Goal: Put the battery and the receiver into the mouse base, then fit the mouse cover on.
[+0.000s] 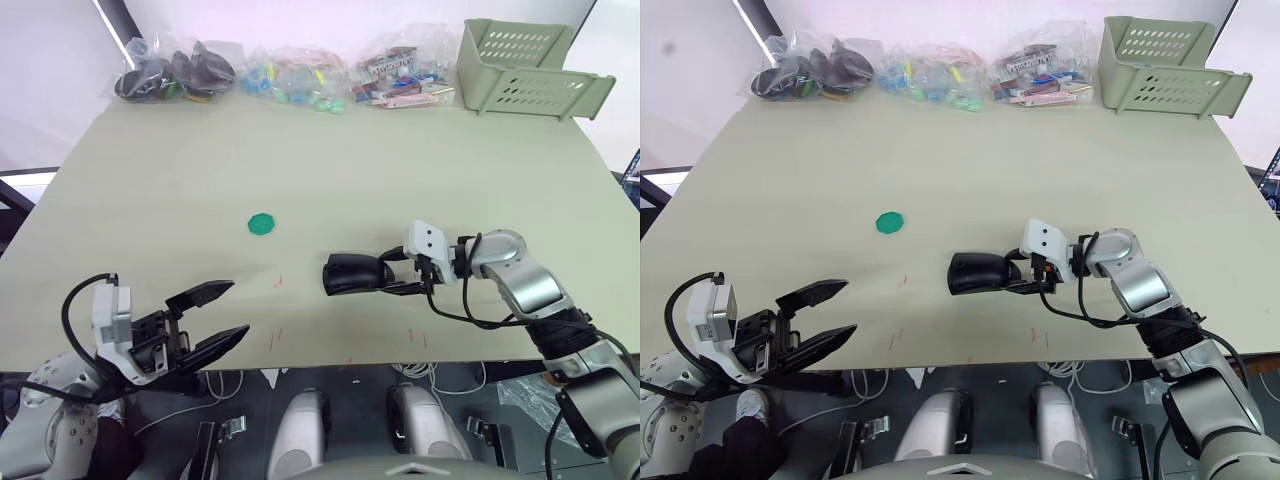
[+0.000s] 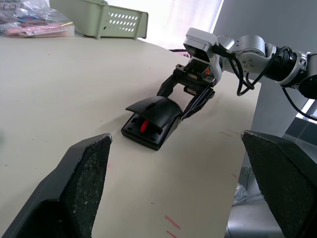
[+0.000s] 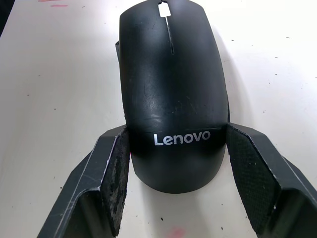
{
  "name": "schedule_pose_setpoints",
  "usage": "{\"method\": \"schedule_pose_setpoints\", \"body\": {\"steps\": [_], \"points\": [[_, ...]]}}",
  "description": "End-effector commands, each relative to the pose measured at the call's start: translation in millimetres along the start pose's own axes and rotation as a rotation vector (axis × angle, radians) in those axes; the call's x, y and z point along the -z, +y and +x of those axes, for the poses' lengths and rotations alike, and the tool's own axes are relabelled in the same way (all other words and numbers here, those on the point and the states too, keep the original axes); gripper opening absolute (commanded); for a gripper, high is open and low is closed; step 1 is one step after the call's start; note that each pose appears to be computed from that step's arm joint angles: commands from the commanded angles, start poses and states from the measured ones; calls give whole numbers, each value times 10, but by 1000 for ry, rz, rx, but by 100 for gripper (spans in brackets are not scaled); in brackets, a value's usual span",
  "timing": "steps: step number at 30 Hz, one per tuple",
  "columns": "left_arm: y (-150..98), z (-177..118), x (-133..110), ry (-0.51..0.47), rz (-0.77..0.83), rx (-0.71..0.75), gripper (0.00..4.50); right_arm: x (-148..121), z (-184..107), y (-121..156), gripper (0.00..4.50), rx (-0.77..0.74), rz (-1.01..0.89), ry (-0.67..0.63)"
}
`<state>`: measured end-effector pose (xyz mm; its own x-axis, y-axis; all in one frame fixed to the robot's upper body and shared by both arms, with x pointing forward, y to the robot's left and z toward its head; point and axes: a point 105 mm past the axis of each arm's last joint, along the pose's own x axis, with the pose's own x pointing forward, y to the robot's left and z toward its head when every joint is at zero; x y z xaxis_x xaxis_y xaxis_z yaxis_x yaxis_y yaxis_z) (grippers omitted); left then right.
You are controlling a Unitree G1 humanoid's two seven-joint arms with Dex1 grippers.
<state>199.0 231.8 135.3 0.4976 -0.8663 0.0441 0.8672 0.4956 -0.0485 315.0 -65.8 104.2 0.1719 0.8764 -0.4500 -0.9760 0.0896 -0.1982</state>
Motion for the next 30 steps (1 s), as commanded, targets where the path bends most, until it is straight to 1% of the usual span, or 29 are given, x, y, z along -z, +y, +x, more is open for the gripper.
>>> {"method": "schedule_pose_setpoints", "body": {"steps": [1,4,6,8,10,13,16,20,30], "points": [[-27,21,-53,-8,31,14,450,-196,-62,-34,276,8,-81,-26],[-29,17,-49,-7,30,12,450,-324,-104,-33,276,6,-123,-27],[-33,11,-43,-6,28,12,450,-477,-114,-48,276,17,-165,-23],[-35,8,-41,-5,27,12,450,-629,-124,-23,276,-3,-198,-14],[-34,10,-41,-5,27,14,450,-686,-115,22,276,-63,-188,100],[-33,14,-40,-5,27,16,450,-761,-99,34,276,-90,-186,151],[-39,23,-34,-7,25,18,450,-699,-58,12,276,-106,-200,239],[-49,9,-28,-6,24,13,450,-602,21,-46,276,-88,-182,314],[-59,-7,-17,-2,23,11,450,-549,76,-85,276,-57,-151,369]]}}
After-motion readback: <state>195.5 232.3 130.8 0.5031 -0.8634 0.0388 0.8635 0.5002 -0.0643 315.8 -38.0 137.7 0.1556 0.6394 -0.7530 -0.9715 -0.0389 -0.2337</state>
